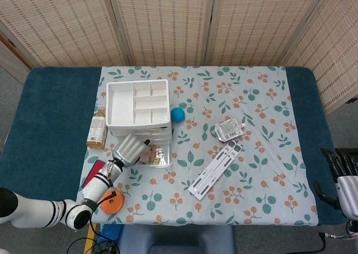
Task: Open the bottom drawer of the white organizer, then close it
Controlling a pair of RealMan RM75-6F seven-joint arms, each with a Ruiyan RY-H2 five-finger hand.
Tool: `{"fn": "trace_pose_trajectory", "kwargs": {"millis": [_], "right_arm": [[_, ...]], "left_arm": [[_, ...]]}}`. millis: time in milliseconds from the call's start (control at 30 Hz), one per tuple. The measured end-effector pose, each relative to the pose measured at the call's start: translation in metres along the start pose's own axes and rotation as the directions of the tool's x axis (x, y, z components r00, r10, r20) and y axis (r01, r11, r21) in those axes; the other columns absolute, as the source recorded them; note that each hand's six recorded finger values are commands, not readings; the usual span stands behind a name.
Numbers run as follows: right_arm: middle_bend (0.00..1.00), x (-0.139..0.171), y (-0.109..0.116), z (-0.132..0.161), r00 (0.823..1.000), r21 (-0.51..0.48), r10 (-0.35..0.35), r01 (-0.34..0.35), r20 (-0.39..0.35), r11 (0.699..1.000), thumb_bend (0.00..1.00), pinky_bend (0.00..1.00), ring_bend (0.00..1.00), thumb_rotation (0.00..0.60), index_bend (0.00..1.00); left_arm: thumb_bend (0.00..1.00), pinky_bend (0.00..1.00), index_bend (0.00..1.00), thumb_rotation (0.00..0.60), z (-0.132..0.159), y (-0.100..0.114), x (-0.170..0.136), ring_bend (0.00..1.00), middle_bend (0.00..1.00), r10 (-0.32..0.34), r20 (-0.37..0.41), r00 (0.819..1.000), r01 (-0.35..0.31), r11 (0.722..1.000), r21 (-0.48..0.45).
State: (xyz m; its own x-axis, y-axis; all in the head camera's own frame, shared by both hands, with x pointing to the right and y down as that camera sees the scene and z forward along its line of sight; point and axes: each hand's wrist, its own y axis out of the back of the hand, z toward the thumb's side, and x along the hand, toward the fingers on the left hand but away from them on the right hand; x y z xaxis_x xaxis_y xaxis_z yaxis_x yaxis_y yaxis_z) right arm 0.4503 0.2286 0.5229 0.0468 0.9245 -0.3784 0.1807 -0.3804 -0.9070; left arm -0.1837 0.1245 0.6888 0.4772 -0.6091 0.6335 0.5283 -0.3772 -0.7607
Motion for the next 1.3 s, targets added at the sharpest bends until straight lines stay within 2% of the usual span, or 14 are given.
{"fn": "trace_pose_trajectory", "kwargs": {"millis": [433, 900, 1300], "right_arm": [[0.1, 0.0, 0.0, 0.002, 1.0, 0.004, 0.002, -0.002, 0.001, 1.0, 0.42, 0.02, 0.0, 0.6, 0.0], [0.1, -0.001, 0.001, 0.004, 1.0, 0.006, 0.001, -0.001, -0.002, 1.0, 0.42, 0.02, 0.0, 0.6, 0.0], [0.1, 0.0, 0.001, 0.005, 1.0, 0.008, 0.0, 0.0, 0.0, 1.0, 0.43, 0.02, 0.0, 0.6, 0.0]], "left_arm": [[0.3, 1.0, 0.28, 0.6, 0.013, -0.012, 0.005, 1.0, 0.96, 0.099, 0.13, 0.987, -0.113, 0.988, 0.107], [0.26, 1.0, 0.24, 0.6, 0.01, -0.028, 0.011, 1.0, 0.96, 0.058, 0.134, 0.989, -0.082, 0.98, 0.183], [0.26, 1.0, 0.29, 0.6, 0.011, -0.03, 0.018, 1.0, 0.96, 0.032, 0.139, 0.99, -0.059, 0.978, 0.199]]}}
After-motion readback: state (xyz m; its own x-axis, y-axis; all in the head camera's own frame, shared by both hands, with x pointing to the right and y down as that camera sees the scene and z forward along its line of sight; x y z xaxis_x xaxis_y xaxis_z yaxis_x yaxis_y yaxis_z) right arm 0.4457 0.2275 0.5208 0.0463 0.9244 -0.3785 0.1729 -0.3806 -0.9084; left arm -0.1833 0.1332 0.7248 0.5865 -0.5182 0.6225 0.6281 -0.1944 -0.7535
